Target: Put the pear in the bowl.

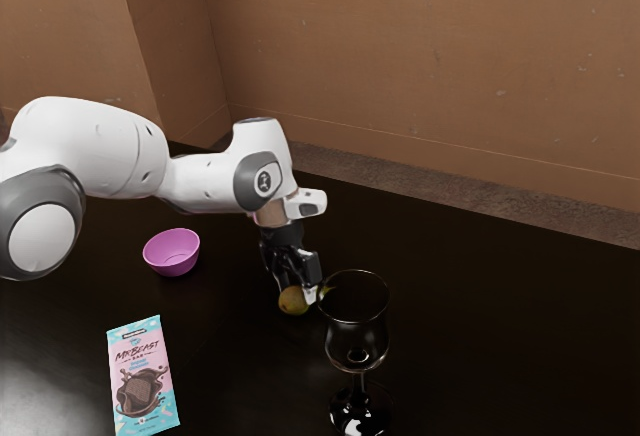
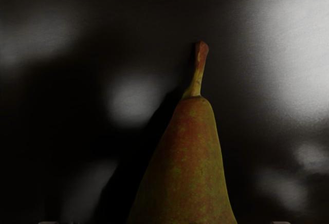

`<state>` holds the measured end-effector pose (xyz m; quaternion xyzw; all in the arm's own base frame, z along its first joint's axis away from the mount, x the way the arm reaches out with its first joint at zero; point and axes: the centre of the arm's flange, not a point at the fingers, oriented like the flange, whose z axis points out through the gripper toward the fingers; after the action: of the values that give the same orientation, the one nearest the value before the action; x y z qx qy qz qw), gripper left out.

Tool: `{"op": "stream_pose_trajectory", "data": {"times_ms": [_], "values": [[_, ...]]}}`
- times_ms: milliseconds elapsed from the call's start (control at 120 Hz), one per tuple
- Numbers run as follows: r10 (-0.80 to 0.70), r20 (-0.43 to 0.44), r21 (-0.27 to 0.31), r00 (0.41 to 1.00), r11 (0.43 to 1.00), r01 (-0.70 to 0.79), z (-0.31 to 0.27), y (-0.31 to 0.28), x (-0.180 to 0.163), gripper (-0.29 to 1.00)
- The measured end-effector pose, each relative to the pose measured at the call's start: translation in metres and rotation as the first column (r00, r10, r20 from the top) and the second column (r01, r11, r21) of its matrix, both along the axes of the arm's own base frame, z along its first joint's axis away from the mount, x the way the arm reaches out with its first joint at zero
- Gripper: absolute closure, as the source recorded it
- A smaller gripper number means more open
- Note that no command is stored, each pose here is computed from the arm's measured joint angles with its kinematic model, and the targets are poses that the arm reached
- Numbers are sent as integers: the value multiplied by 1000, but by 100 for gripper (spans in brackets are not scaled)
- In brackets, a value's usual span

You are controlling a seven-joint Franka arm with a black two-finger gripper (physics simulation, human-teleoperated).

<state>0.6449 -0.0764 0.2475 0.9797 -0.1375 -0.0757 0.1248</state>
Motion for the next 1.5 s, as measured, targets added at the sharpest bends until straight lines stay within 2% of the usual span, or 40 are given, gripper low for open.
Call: {"op": "stream_pose_trajectory", "data": {"times_ms": [967,1233,1500], "values": [[49,-32,10,998,999,-49,-4,1,-11,41],[66,24,12,998,998,-66,40,9,-14,53],[135,91,33,987,990,-139,84,50,-13,65]]}}
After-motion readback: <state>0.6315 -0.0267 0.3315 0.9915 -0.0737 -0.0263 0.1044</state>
